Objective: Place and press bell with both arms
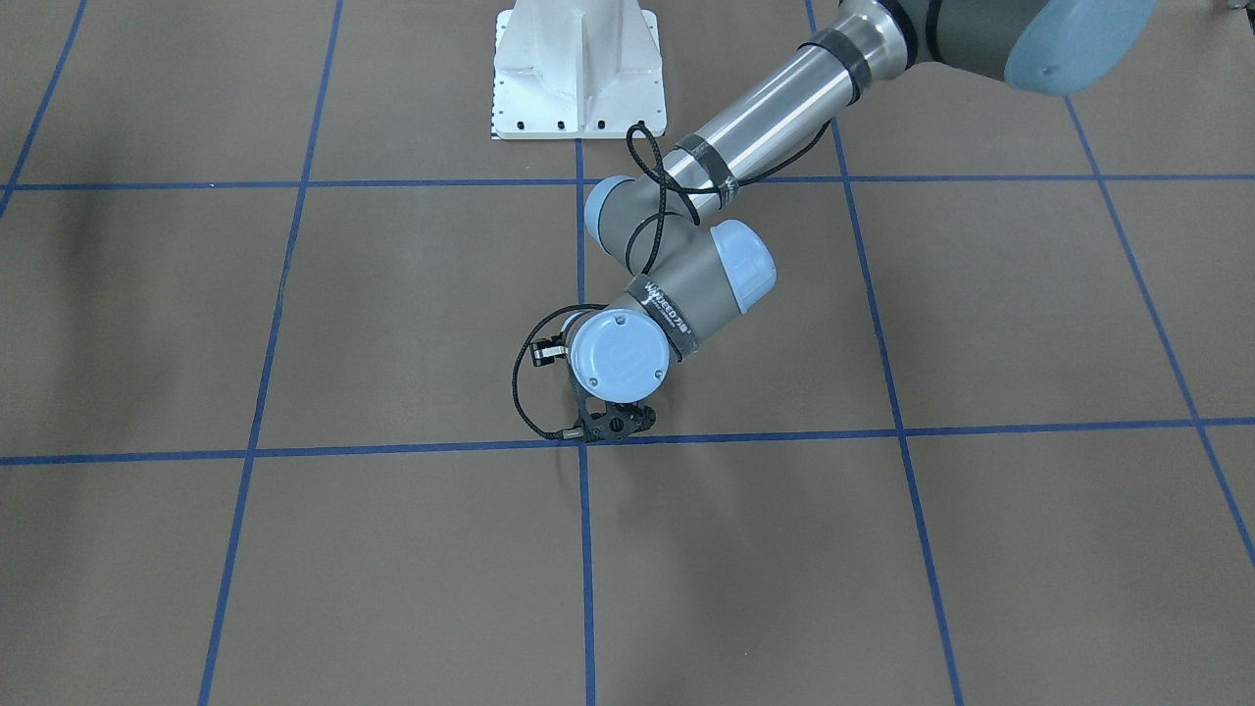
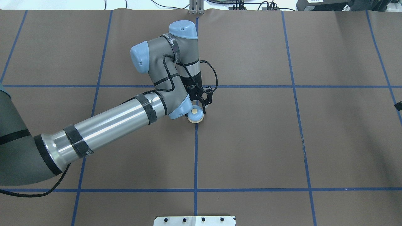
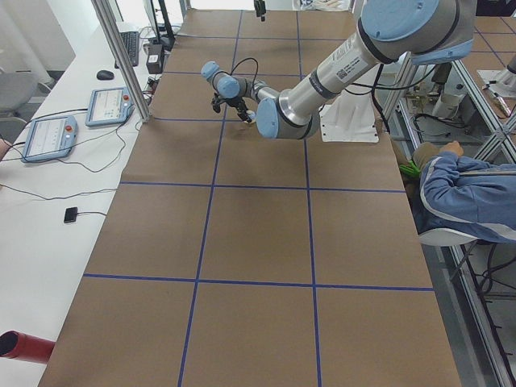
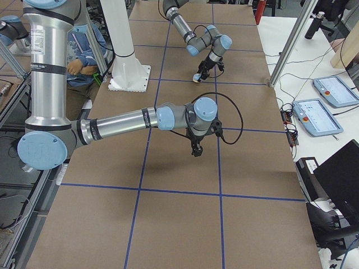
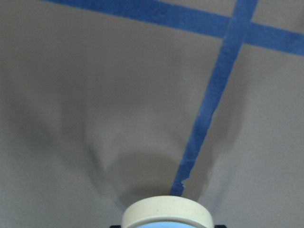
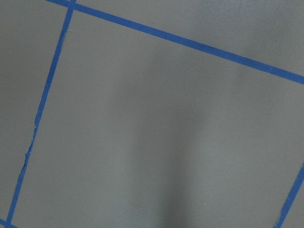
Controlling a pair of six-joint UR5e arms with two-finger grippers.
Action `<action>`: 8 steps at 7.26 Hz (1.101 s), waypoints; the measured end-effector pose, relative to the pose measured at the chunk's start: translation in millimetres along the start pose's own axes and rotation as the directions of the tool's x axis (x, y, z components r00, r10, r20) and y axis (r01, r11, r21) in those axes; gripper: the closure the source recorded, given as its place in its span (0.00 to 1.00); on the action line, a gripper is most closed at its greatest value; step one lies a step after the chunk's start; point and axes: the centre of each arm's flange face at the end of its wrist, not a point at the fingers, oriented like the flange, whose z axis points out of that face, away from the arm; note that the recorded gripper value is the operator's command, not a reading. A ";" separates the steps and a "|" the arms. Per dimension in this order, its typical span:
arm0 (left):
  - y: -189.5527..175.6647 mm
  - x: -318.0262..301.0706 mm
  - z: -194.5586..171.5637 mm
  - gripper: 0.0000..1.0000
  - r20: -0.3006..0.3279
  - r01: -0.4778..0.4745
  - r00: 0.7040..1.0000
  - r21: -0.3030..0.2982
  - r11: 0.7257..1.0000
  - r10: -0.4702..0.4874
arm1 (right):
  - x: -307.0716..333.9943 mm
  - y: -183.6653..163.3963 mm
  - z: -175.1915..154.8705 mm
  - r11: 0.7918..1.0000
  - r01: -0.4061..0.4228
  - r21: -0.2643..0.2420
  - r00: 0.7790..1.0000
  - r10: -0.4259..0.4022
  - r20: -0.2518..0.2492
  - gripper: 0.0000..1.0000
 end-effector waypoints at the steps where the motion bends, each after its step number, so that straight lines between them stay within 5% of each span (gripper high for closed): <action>1: 0.5 0.9 1.4 0.40 0.001 -0.008 1.000 0.009 1.000 0.008 | 0.7 -0.2 1.5 1.000 -0.001 -0.003 1.000 0.001 0.000 0.00; 2: 1.0 1.6 3.4 0.29 0.004 -0.013 1.000 0.017 1.000 0.013 | 0.2 -1.8 3.7 1.000 0.000 -0.007 1.000 0.000 0.001 0.00; 3: 1.3 1.9 4.1 0.01 0.005 -0.016 1.000 0.021 1.000 0.016 | -2.8 -6.2 5.4 1.000 -0.001 -0.010 1.000 0.001 0.002 0.00; 8: 7.3 6.3 -44.2 0.00 -0.048 -0.043 0.998 0.067 0.997 0.046 | -43.1 -41.5 16.5 0.998 -0.049 -0.025 0.999 0.050 0.012 0.00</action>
